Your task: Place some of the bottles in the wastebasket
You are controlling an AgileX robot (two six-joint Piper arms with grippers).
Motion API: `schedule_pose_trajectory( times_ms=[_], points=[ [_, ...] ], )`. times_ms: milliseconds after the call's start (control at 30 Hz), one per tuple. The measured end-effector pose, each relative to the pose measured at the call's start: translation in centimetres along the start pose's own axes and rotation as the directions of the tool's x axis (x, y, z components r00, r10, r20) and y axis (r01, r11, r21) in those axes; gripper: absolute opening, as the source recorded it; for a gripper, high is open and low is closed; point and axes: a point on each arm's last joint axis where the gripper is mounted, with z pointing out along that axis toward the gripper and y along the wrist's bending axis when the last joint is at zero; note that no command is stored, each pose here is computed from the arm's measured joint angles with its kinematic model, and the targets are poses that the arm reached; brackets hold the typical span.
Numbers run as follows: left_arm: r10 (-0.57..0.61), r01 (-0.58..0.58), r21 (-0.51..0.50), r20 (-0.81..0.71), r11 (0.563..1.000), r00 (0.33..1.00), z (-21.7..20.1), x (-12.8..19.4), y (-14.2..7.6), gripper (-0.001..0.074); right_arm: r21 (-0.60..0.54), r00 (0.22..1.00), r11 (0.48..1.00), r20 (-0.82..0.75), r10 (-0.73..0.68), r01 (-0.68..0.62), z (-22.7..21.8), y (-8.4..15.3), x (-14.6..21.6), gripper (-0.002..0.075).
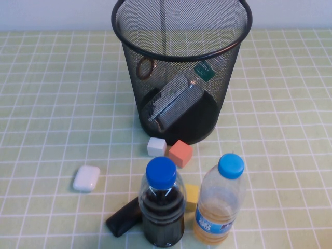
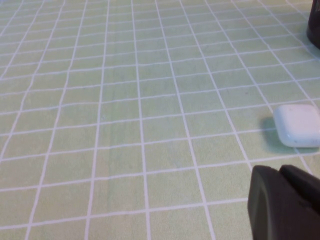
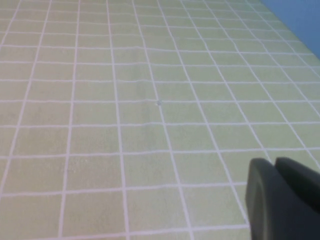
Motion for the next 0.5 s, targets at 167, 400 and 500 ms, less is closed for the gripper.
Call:
schedule_pose_trajectory(
  times_ms=[167,400,500],
  points=[
    [0.0,0.0,0.0,-0.002,1.0,1.0,0.0,0.02,0.0,-0.0004,-0.026,0.999,0.999,0.001,-0.034,0.034,0.0,0.24,0.0,-0.0008],
    [0.0,0.0,0.0,-0.002,1.0,1.0,0.0,0.02,0.0,-0.0004,-0.036,1.0,0.999,0.003,-0.022,0.022,-0.02,0.33,-0.01,-0.0008],
    [0.0,0.0,0.0,-0.002,1.0,1.0,0.0,0.02,0.0,-0.0004,-0.038,1.0,0.999,0.003,-0.017,0.017,-0.02,0.35,-0.01,-0.0008]
  ],
)
